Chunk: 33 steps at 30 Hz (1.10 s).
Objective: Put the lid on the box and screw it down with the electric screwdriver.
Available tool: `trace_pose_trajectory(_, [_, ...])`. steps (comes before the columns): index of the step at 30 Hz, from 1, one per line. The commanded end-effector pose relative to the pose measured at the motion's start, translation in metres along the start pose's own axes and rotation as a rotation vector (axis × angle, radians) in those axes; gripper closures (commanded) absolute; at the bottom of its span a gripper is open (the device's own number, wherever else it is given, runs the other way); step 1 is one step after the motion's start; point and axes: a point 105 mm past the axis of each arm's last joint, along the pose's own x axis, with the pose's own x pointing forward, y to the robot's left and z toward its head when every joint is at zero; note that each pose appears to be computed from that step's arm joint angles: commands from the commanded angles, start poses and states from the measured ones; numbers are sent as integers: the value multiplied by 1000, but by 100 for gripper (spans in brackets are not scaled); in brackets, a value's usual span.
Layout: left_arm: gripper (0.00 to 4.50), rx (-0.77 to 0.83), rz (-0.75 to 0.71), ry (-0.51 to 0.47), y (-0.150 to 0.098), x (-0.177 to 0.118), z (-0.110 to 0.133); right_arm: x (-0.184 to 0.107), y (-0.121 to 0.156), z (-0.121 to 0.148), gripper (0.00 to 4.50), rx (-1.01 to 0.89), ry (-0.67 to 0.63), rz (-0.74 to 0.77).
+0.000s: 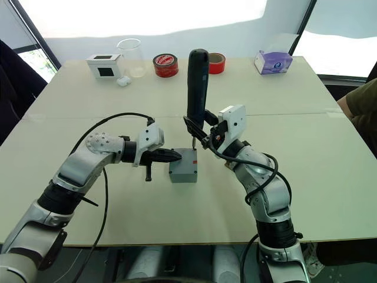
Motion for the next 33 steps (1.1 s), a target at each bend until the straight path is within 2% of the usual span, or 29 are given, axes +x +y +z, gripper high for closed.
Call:
trace_pose_trajectory(1, [450, -19, -26, 35, -6, 4, -10, -3, 2, 0, 272, 3, 8, 12])
trace_pose_trajectory(33, [450, 2, -34, 29, -4, 6, -6, -3, -8, 11, 272, 10, -24, -25])
